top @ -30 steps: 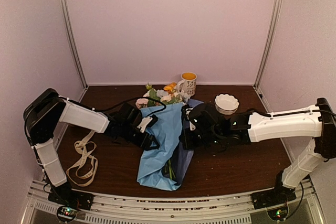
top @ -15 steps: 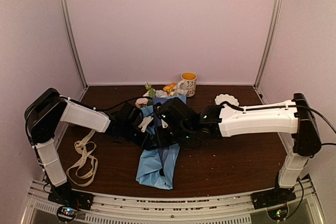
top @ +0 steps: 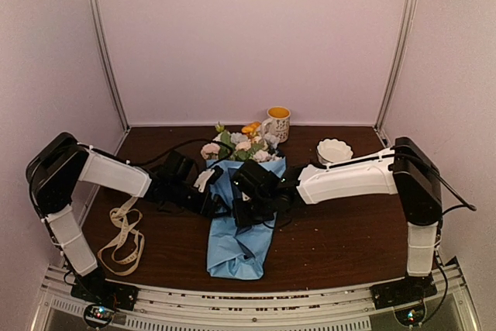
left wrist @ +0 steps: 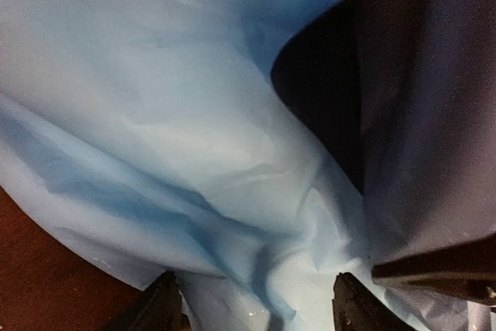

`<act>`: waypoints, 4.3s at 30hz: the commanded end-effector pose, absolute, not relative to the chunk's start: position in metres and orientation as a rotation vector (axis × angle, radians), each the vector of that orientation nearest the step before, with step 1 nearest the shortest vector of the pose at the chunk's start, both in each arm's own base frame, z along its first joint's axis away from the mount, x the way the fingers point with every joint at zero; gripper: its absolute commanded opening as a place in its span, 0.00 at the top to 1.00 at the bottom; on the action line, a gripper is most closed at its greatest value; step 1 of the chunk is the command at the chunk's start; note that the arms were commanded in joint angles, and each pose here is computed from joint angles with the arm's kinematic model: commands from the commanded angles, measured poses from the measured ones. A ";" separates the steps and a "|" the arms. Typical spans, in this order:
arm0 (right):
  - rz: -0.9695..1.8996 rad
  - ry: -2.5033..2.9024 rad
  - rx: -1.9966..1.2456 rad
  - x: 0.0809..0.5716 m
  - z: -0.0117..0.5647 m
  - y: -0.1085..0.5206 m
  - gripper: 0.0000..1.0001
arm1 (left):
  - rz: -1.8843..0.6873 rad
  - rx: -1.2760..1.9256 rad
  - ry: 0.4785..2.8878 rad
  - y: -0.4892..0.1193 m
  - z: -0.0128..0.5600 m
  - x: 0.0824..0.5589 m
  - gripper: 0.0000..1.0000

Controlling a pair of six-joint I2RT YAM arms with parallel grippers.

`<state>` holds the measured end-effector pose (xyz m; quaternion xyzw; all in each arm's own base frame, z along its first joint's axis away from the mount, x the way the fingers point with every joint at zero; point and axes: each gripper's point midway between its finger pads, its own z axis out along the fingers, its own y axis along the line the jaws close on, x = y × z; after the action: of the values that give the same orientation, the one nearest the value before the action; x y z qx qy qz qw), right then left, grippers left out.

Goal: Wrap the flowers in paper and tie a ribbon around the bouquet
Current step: Fold the two-thirds-folded wrapping paper at the center of the board.

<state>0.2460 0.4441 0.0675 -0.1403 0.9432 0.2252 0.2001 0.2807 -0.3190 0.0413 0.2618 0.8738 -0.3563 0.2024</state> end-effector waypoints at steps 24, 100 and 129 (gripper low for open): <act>0.668 2.767 -0.515 0.244 0.019 0.473 0.57 | -0.931 0.601 2.414 -0.292 0.046 0.296 0.38; 0.945 2.348 -0.654 0.231 0.143 0.473 0.04 | -1.377 0.498 1.972 -0.304 0.096 0.335 1.00; 0.399 2.444 -0.947 0.118 0.107 0.438 0.36 | -1.399 0.444 2.027 -0.297 0.058 0.336 1.00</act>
<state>0.1060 0.4351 0.1018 -0.3347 0.9014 0.1832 0.2048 0.3331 -0.3028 0.0643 0.1723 0.7692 -0.5322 0.3089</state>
